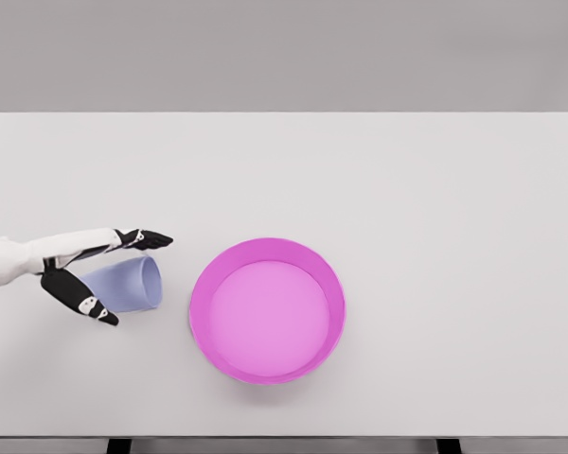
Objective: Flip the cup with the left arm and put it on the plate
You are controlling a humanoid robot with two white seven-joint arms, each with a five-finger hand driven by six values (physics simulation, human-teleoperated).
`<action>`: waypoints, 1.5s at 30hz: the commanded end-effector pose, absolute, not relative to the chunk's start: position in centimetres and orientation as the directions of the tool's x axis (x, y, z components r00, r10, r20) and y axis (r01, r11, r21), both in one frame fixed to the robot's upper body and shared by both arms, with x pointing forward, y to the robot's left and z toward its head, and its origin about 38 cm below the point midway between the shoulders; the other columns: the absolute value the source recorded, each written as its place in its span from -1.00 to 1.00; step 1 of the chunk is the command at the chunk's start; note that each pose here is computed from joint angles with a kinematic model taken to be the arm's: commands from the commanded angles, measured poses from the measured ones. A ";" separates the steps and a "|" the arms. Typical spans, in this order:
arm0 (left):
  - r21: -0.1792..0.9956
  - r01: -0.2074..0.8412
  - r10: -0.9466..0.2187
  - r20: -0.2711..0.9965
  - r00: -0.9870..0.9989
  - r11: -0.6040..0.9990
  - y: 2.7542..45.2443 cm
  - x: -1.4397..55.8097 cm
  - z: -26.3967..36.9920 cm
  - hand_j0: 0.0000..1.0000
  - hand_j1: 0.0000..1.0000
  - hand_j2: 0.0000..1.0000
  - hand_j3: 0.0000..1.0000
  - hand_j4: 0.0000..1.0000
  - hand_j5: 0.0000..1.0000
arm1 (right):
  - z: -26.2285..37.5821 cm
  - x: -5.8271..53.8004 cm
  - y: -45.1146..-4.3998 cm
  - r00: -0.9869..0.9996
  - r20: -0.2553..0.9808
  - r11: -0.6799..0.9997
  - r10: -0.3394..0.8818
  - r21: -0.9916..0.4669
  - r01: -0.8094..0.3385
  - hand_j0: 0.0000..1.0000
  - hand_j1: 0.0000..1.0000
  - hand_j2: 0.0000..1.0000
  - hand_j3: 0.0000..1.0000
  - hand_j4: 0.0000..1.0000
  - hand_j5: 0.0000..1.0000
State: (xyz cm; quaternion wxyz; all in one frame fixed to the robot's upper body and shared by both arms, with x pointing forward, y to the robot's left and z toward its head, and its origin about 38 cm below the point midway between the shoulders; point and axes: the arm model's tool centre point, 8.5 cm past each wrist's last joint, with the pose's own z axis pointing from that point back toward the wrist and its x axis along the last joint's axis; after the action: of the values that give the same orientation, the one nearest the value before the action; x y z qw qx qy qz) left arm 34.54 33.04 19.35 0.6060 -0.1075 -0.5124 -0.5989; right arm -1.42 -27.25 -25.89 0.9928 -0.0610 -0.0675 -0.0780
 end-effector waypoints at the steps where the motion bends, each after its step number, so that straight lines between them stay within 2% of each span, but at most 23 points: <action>1: 0.482 0.836 -0.614 0.752 -0.240 0.263 33.1 34.6 19.4 1.00 1.00 1.00 1.00 1.00 1.00 | -25.9 -1.4 -27.3 0.979 0.144 0.980 -0.147 -0.111 0.164 1.00 1.00 1.00 1.00 1.00 1.00; 11: 0.458 0.844 -0.645 0.740 -0.189 0.278 33.6 34.5 18.8 1.00 1.00 1.00 1.00 1.00 1.00 | -25.9 -1.4 -27.3 0.979 0.144 0.980 -0.147 -0.111 0.164 1.00 1.00 1.00 1.00 1.00 1.00; 40: 0.478 0.837 -0.668 0.718 -0.197 0.267 32.9 34.8 18.0 1.00 1.00 1.00 1.00 1.00 1.00 | -25.9 -1.4 -27.3 0.979 0.144 0.980 -0.147 -0.111 0.164 1.00 1.00 1.00 1.00 1.00 1.00; 45: 0.500 0.823 -0.710 0.680 -0.181 0.269 33.6 35.2 18.0 1.00 1.00 1.00 1.00 1.00 1.00 | -25.9 -1.4 -27.3 0.979 0.144 0.980 -0.147 -0.111 0.164 1.00 1.00 1.00 1.00 1.00 1.00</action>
State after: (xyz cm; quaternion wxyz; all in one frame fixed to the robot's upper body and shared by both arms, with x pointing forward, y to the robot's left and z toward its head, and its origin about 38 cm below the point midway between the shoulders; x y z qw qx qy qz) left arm 35.11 33.38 18.01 0.6335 -0.0665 -0.4815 -0.6020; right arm -1.42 -27.25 -25.89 0.9928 -0.0610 -0.0675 -0.0780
